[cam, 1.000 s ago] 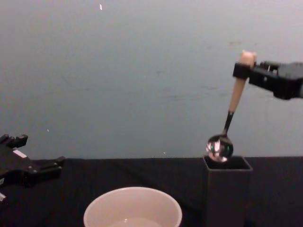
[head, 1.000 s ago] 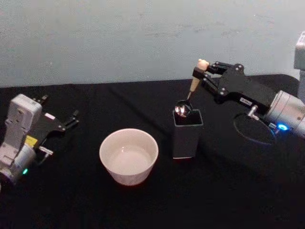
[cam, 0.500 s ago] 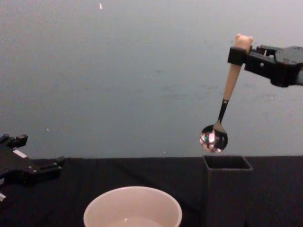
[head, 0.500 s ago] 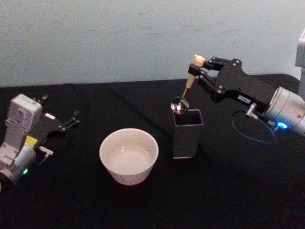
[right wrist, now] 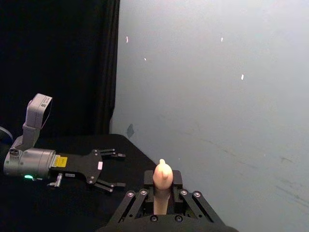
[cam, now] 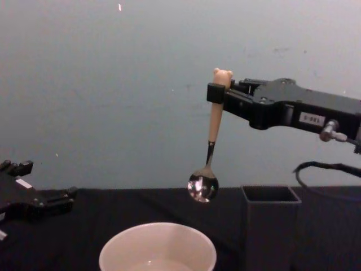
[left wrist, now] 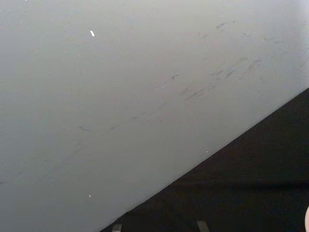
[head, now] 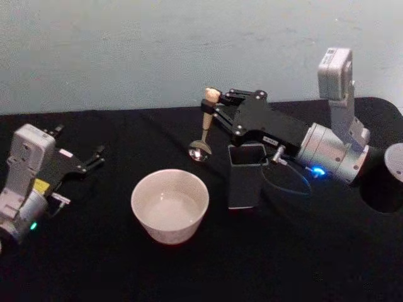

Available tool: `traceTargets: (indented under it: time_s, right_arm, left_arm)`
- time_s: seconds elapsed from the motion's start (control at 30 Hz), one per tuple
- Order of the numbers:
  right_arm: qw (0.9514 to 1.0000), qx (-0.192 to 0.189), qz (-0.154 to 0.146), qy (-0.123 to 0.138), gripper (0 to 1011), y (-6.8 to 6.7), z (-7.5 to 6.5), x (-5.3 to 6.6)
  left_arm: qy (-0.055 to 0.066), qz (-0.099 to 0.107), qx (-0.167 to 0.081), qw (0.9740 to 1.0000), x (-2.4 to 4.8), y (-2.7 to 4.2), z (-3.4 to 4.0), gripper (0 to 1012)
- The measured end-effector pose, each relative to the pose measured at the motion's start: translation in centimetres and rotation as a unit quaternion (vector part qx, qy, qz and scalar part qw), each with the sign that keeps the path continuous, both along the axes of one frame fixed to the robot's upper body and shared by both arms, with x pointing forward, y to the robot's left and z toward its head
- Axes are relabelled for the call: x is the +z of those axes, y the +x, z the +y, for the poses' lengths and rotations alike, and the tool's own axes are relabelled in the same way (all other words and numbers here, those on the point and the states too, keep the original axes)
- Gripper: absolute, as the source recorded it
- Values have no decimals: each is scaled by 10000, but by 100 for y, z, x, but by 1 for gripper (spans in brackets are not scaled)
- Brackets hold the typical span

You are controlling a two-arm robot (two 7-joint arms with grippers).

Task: Pick up the stirring spoon with one hand, stir inside the cup, then place it back in its original position.

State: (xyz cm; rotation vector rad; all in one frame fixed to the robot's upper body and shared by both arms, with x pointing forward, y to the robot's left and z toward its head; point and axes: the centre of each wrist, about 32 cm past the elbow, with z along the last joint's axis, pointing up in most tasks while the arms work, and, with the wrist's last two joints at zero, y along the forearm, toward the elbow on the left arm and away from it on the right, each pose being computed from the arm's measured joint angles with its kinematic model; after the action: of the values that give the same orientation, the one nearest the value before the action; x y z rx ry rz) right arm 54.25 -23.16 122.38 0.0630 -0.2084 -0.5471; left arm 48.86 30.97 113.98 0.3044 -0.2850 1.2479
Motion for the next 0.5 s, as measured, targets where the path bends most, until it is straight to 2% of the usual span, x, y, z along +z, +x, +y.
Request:
traceTargets:
  time_s: [0.2,0.5]
  right_arm:
    - [10000,47,59,-34,210,-3,56,-41]
    - [9997,82,112,-217,210,-60,200,-159]
  left_arm:
    - [0,0,0,10000,0,0,0,1001]
    - [0,0,0,10000,0,0,0,1001]
